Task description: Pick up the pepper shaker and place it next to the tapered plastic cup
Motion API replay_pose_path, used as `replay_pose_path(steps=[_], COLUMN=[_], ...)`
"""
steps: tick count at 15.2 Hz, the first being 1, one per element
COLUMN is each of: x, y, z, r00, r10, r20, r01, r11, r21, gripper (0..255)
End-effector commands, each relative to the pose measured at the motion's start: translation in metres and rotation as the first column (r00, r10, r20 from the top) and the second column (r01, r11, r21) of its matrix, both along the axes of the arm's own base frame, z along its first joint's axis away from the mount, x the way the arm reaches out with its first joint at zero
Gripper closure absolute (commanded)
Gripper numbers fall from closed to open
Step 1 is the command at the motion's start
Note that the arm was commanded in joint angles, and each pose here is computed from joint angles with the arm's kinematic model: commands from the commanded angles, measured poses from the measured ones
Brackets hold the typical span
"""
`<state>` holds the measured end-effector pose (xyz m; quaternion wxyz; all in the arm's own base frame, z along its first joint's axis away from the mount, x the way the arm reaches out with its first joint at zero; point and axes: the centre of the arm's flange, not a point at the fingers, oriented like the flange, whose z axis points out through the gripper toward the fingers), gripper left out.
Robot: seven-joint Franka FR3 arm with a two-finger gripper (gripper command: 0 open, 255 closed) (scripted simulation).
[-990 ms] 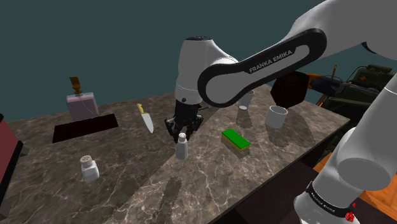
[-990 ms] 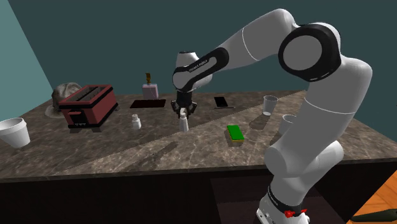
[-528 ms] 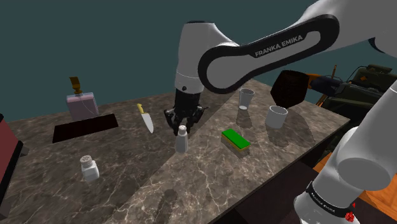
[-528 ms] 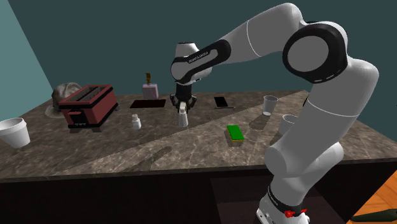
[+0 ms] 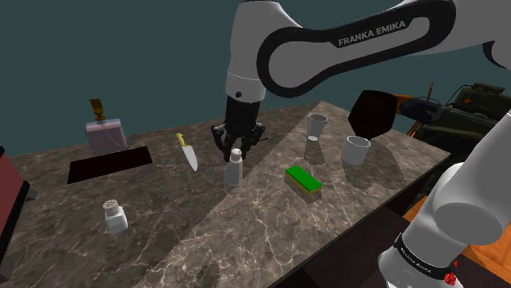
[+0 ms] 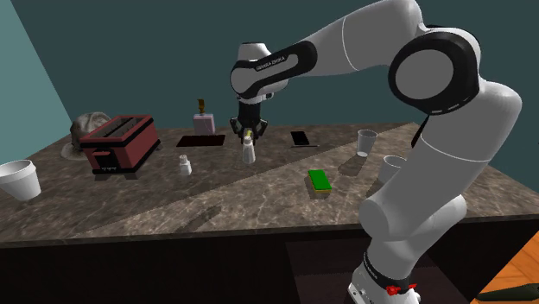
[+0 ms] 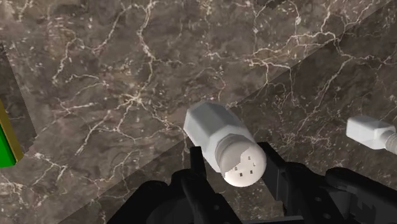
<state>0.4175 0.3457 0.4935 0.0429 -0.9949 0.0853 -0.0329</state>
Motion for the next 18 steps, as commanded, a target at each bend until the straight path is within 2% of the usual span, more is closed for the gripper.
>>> replay_pose_path(steps=[1, 13, 18], x=[0.001, 0.001, 0.014], y=[0.000, 0.000, -0.064], z=[0.011, 0.070, 0.070], r00=[1.000, 1.000, 1.000], r10=[0.000, 0.000, 0.000], r20=[0.000, 0.000, 0.000], r01=[0.000, 0.000, 0.000], r11=[1.000, 1.000, 1.000], r21=[0.000, 0.000, 0.000], gripper=[255, 255, 255])
